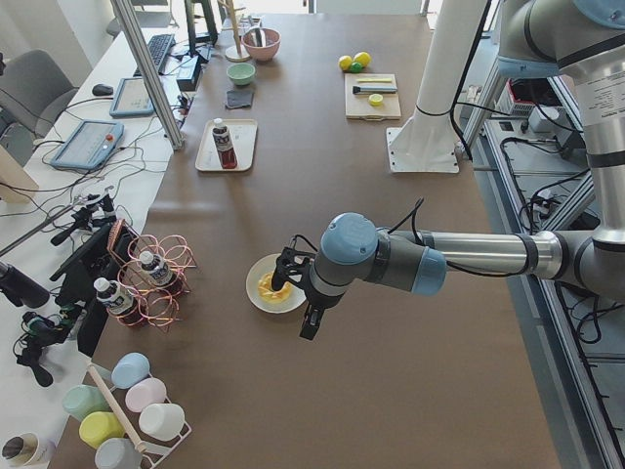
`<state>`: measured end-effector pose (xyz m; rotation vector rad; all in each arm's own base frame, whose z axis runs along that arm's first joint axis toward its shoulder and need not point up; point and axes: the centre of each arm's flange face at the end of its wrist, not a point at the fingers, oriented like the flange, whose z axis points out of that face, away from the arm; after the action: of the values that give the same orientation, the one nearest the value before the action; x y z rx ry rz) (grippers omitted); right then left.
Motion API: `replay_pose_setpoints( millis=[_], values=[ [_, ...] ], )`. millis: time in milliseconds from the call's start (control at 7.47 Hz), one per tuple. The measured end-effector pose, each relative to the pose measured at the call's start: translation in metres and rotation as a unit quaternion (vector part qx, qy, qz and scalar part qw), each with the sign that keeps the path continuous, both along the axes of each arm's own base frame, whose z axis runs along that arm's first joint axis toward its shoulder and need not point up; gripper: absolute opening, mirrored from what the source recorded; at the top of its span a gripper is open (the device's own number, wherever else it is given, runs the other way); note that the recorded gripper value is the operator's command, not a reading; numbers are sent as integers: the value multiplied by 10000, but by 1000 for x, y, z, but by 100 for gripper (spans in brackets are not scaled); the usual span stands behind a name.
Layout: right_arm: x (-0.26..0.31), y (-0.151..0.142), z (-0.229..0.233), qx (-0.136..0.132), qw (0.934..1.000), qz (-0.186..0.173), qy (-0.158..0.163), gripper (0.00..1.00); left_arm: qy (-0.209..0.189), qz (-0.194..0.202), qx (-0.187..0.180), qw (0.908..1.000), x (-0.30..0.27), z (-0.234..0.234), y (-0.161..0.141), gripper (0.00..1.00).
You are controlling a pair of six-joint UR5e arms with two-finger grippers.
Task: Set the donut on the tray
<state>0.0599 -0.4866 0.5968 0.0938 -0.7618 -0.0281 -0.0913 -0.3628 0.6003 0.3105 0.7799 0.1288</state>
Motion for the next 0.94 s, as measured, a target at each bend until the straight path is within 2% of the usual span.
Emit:
replay_pose_setpoints(
  millis=[937],
  values=[
    [-2,-1,-6,23,9999,5,-126,100,-205,-43,-44,9998,-4,6,1,98]
  ],
)
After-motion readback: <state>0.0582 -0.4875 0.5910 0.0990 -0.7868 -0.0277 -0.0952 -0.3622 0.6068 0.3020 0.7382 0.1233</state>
